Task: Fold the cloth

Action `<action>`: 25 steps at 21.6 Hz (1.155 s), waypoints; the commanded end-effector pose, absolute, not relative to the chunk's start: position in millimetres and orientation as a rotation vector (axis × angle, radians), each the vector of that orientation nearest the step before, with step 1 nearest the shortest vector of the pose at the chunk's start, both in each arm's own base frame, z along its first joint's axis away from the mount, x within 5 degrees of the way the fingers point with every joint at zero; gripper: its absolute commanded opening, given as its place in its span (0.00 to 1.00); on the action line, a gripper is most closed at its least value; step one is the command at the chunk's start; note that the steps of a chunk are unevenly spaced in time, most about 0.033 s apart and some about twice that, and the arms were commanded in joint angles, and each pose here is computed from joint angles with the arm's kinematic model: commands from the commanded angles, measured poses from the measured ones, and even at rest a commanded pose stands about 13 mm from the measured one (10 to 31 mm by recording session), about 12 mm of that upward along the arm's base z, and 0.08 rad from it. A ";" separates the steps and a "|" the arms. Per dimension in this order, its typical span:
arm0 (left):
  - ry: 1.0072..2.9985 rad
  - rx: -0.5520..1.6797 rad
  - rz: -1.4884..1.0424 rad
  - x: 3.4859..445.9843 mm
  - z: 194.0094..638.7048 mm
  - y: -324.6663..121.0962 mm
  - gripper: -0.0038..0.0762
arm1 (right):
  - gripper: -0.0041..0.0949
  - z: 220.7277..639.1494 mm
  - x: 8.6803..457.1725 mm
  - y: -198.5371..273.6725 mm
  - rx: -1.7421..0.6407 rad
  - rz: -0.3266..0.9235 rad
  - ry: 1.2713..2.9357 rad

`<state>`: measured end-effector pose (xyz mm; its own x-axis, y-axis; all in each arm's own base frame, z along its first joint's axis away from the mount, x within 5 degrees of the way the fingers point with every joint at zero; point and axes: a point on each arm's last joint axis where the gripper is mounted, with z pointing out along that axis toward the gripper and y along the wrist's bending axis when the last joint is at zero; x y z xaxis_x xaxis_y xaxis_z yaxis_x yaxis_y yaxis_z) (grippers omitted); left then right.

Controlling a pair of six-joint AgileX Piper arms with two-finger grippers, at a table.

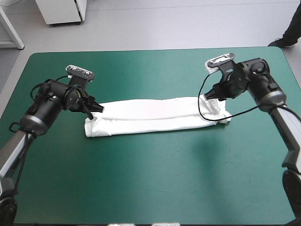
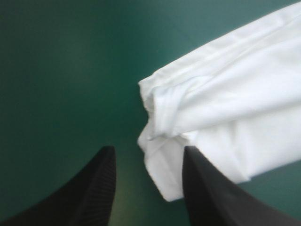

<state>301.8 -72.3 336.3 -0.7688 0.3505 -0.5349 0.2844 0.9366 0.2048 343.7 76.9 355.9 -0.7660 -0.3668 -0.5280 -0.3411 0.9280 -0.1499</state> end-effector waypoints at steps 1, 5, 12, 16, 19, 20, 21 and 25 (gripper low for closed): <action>2.357 0.491 -0.035 282.3 372.7 -82.4 0.25 | 0.49 411.3 312.5 62.8 -0.444 -0.125 2.348; 2.305 0.653 -0.212 276.0 372.3 -111.7 0.04 | 0.49 431.9 284.0 48.1 -0.369 -0.214 2.320; 2.271 0.777 -0.486 309.3 347.9 -163.8 0.04 | 0.49 396.0 260.5 24.2 -0.327 -0.382 2.390; 2.308 0.836 -0.529 343.5 329.9 -189.2 0.04 | 0.49 390.7 265.7 8.5 -0.231 -0.383 2.380; 2.354 0.889 -0.546 360.9 301.5 -213.9 0.04 | 0.48 380.4 278.0 -1.4 -0.158 -0.336 2.410; 2.376 0.901 -0.544 365.0 289.4 -219.3 0.04 | 0.48 374.7 283.7 -2.9 -0.139 -0.294 2.427; 2.403 0.908 -0.542 369.0 276.1 -222.7 0.04 | 0.48 368.6 289.1 -3.3 -0.127 -0.243 2.447; 2.460 0.913 -0.539 377.2 249.8 -226.7 0.04 | 0.49 352.5 304.2 -3.1 -0.127 -0.115 2.485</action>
<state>374.8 -222.4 228.3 -0.6976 0.5454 -0.4647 0.6823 0.7037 -0.1984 298.0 -1.1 342.7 -0.8371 -0.1260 -0.5323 -0.0497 0.9866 -0.1554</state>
